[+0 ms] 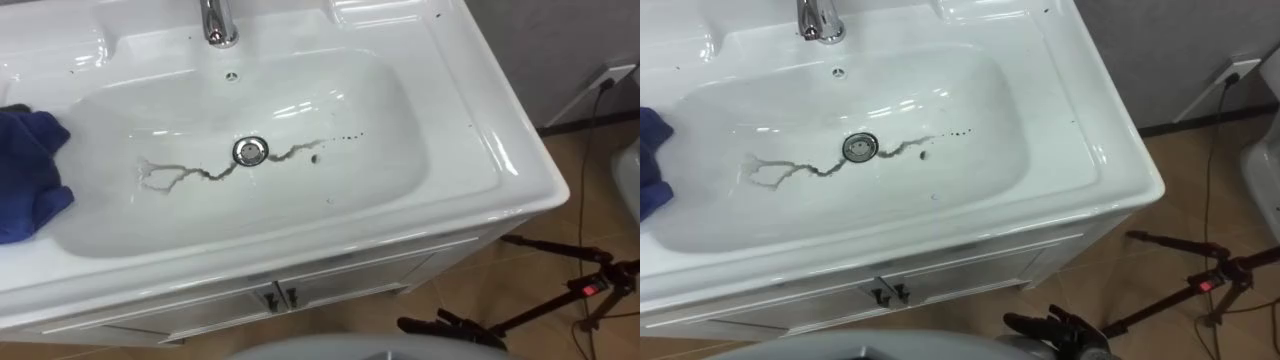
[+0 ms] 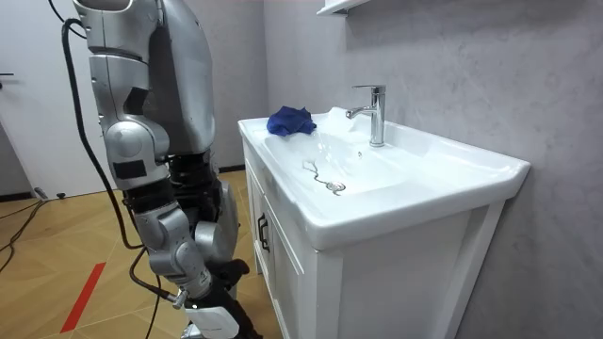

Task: Wipe basin

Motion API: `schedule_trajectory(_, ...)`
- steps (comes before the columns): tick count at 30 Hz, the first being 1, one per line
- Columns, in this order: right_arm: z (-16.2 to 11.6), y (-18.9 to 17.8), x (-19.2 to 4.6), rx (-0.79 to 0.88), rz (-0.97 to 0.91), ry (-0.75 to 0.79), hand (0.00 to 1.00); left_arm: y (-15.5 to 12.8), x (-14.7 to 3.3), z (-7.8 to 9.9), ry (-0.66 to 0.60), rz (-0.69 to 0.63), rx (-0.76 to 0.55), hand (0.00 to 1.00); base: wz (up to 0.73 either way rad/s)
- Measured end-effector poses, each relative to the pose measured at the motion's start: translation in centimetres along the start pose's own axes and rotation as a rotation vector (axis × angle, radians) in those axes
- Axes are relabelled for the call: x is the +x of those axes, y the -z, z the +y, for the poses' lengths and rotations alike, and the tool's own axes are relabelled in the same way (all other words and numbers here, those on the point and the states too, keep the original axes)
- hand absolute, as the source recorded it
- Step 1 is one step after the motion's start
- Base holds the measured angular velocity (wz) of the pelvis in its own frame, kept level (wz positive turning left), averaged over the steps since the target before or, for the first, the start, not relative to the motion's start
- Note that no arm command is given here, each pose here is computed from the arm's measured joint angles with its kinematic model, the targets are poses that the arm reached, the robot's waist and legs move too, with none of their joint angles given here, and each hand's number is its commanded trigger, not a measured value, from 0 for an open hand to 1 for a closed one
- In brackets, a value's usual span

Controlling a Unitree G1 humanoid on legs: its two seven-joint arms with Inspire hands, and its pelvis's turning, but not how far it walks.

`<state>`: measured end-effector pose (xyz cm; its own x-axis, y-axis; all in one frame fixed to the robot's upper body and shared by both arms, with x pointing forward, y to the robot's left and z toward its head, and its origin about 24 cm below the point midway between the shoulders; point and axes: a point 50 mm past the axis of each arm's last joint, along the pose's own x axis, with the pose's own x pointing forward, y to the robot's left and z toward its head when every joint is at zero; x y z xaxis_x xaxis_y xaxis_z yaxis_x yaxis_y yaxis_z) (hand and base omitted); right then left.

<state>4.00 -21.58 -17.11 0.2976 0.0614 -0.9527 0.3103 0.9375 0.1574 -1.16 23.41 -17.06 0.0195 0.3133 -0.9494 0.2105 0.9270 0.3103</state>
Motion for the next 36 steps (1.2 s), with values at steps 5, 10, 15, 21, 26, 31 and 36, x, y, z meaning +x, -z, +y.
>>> schedule_trajectory(5,0.0,0.0,0.0,0.002,0.000,0.001,0.00,0.0,0.0,0.0,0.005,0.009,0.016,0.00,0.00)
schedule_trajectory(10,0.1,0.0,0.0,0.003,0.001,0.010,0.00,-0.4,0.0,-0.1,0.004,0.005,0.023,0.00,0.00)
schedule_trajectory(15,0.1,0.0,0.1,-0.003,0.003,0.012,0.00,-0.4,0.0,-0.3,0.011,0.007,0.001,0.00,0.00)
schedule_trajectory(21,0.1,0.0,0.1,-0.003,0.003,0.013,0.00,-0.5,0.0,-0.3,0.010,0.003,-0.029,0.00,0.00)
schedule_trajectory(26,0.1,0.0,0.0,-0.004,0.003,0.015,0.00,-0.7,0.0,0.0,-0.029,-0.018,-0.054,0.00,0.02)
schedule_trajectory(31,0.0,0.1,0.1,-0.001,0.011,0.020,0.00,-0.8,0.0,0.5,-0.069,-0.026,-0.210,0.00,0.01)
schedule_trajectory(36,-0.2,0.0,0.0,0.008,0.010,0.037,0.00,-0.7,0.0,1.8,-0.158,-0.029,-0.500,0.00,0.12)
